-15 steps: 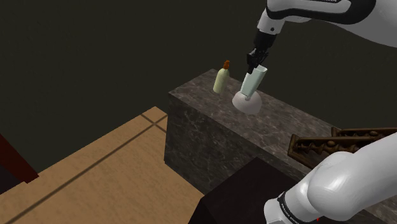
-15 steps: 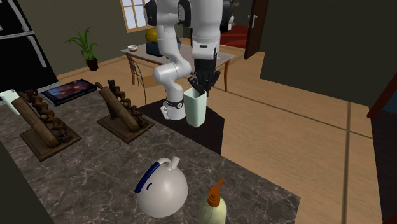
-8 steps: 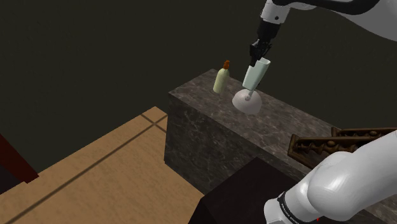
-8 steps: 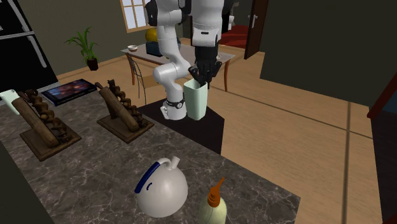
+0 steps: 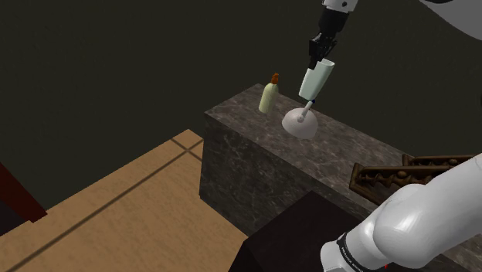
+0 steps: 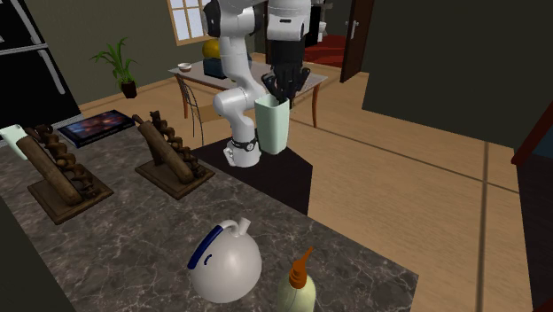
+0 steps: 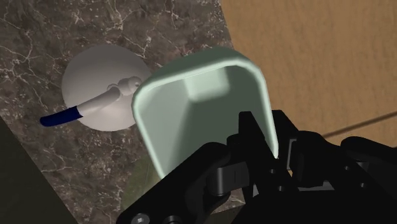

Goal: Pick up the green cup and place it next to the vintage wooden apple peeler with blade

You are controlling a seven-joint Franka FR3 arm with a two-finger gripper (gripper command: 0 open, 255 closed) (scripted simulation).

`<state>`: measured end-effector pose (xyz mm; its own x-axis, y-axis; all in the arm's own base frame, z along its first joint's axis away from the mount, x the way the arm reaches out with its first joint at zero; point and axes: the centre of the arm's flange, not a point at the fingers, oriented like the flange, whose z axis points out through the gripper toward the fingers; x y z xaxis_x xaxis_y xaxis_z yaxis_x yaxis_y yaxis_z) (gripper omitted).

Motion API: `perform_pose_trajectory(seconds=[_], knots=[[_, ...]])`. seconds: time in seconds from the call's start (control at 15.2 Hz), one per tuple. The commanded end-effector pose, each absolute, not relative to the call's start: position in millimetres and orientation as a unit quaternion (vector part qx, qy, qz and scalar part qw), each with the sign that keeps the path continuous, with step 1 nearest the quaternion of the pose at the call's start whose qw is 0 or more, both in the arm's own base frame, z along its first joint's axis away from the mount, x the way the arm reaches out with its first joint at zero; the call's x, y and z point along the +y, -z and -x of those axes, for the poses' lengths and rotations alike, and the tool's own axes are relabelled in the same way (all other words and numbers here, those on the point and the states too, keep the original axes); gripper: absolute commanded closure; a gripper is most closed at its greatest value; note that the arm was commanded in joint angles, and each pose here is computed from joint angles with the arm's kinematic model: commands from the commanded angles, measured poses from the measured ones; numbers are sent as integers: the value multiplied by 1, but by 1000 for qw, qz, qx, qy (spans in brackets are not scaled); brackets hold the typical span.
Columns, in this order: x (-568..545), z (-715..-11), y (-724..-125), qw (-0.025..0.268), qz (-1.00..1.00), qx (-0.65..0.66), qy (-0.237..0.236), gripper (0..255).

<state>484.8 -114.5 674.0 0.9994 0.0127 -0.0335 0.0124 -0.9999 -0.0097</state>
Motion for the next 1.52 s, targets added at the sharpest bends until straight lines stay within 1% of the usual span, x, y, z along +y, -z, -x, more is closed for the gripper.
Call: perform_pose_trajectory(seconds=[0.0,0.4,1.45], knots=[[-115,-485,-684,5,1000,-6,-17,255],[-115,-485,-713,5,1000,-6,-17,255],[-235,-312,-713,5,1000,-6,-17,255]])
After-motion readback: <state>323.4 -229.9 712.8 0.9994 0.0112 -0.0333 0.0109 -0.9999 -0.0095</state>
